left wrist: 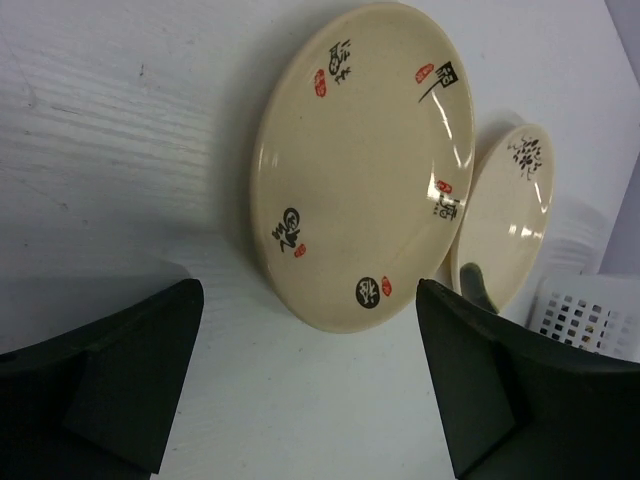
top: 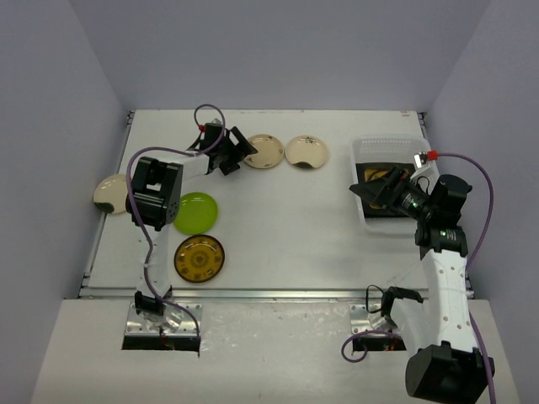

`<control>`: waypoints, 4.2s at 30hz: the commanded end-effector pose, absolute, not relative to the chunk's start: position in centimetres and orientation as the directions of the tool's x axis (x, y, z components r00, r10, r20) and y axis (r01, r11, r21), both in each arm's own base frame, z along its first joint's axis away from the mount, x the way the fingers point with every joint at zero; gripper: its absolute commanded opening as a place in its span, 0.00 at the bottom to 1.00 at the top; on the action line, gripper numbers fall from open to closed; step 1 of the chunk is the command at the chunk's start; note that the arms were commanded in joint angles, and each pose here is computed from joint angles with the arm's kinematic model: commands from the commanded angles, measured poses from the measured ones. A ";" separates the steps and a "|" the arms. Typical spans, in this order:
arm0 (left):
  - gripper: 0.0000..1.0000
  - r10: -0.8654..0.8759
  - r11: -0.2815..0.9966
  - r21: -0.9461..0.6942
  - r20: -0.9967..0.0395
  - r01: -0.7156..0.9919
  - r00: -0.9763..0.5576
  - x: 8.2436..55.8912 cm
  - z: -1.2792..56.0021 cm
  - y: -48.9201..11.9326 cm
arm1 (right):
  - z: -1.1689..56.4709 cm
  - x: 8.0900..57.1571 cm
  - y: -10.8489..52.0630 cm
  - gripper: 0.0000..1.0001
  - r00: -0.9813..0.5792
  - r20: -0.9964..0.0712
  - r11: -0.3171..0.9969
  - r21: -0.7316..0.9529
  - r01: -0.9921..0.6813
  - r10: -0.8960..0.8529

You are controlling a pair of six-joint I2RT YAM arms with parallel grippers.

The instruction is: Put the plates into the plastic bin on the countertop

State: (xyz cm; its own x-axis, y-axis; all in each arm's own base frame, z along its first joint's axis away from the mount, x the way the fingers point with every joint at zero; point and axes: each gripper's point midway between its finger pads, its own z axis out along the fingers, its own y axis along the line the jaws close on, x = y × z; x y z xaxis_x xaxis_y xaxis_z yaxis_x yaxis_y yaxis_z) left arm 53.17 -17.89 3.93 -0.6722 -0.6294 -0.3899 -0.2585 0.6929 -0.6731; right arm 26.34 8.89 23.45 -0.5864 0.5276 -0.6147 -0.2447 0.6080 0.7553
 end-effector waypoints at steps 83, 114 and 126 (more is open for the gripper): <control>1.00 -0.330 0.801 -0.582 -0.621 0.136 -0.711 29.8 13.8 -18.7 | 10.4 34.7 -10.6 0.85 -0.288 -0.373 0.471 0.666 0.579 0.882; 0.94 -0.514 0.716 -0.691 -0.427 -0.097 -0.744 52.4 2.6 -29.7 | 18.9 27.6 8.2 0.99 -0.637 -0.503 0.540 0.827 -0.158 0.585; 0.32 -0.479 0.782 -0.604 -0.420 -0.156 -0.771 56.5 -3.7 -30.6 | 18.2 26.4 8.8 0.99 -0.643 -0.496 0.517 0.837 -0.177 0.583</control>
State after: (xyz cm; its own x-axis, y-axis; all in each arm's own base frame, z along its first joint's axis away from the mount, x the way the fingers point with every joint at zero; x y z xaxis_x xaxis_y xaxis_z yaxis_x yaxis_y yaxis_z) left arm 58.65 -31.93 2.42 -0.7073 -0.5237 -0.4748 -0.0429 0.7022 -0.7107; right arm 26.46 8.47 17.19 -0.6601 0.5985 -0.4540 -0.1037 0.5260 0.8442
